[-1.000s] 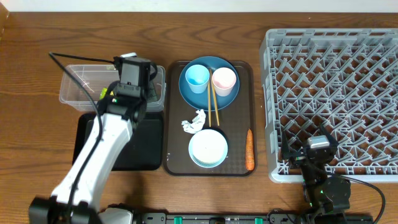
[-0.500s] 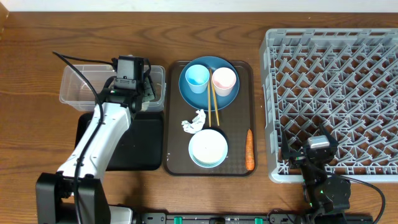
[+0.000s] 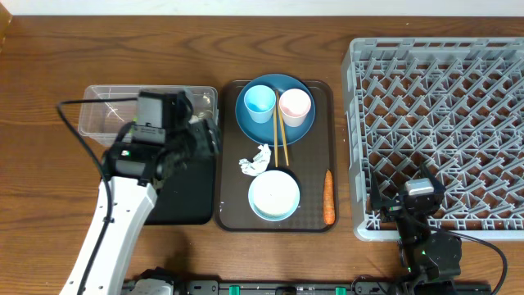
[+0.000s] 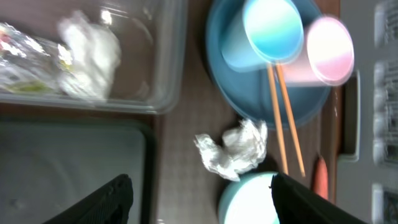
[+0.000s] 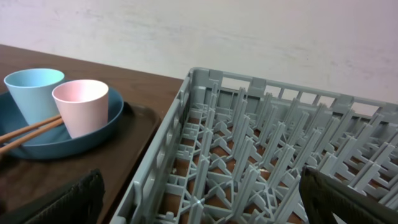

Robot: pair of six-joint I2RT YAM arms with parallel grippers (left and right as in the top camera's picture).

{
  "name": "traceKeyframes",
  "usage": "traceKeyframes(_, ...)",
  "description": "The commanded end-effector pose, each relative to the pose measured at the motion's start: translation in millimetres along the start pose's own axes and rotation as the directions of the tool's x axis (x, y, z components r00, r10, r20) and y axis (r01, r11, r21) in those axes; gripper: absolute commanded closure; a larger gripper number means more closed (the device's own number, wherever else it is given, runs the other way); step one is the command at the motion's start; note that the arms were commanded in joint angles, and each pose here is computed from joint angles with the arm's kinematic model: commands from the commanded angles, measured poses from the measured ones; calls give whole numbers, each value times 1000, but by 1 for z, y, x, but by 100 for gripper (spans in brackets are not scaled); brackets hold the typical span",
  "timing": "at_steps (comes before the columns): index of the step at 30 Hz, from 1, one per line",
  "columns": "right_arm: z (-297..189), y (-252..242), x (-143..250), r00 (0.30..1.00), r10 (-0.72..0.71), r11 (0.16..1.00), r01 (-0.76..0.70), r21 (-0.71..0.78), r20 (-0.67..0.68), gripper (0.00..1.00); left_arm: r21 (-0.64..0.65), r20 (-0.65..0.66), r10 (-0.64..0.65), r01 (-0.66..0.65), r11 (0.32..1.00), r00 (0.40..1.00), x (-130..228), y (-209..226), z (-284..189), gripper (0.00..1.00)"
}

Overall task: Sort waste into correct bins and load items into the dishwasher rack
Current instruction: 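Reach the left gripper back and grasp the second crumpled tissue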

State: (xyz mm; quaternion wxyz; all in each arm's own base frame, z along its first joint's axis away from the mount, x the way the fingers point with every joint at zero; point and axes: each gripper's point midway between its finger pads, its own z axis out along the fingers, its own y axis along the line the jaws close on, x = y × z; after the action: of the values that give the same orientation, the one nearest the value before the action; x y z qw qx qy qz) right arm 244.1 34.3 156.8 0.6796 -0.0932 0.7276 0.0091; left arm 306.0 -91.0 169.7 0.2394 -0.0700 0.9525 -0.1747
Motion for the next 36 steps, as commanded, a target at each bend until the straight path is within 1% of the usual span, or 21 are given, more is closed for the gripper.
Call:
traceKeyframes(1,0,2,2,1000,-7,1000,7,-8,-5,1,65,-78,37,-32,997,996,18,-21,8,27)
traceKeyframes(8,0,2,2,1000,-7,1000,7,-8,-5,1,75,-168,95,-83,994,981,36,-36,42,27)
traceKeyframes(18,0,2,2,1000,-7,1000,7,-8,-5,1,37,-296,94,-87,995,951,59,-30,86,27)
traceKeyframes(26,0,2,2,1000,-7,1000,7,-8,-5,1,58,-319,141,-129,990,937,70,-42,102,27)
traceKeyframes(36,0,2,2,1000,-7,1000,7,-8,-5,1,56,-315,188,-180,982,930,77,-51,104,27)
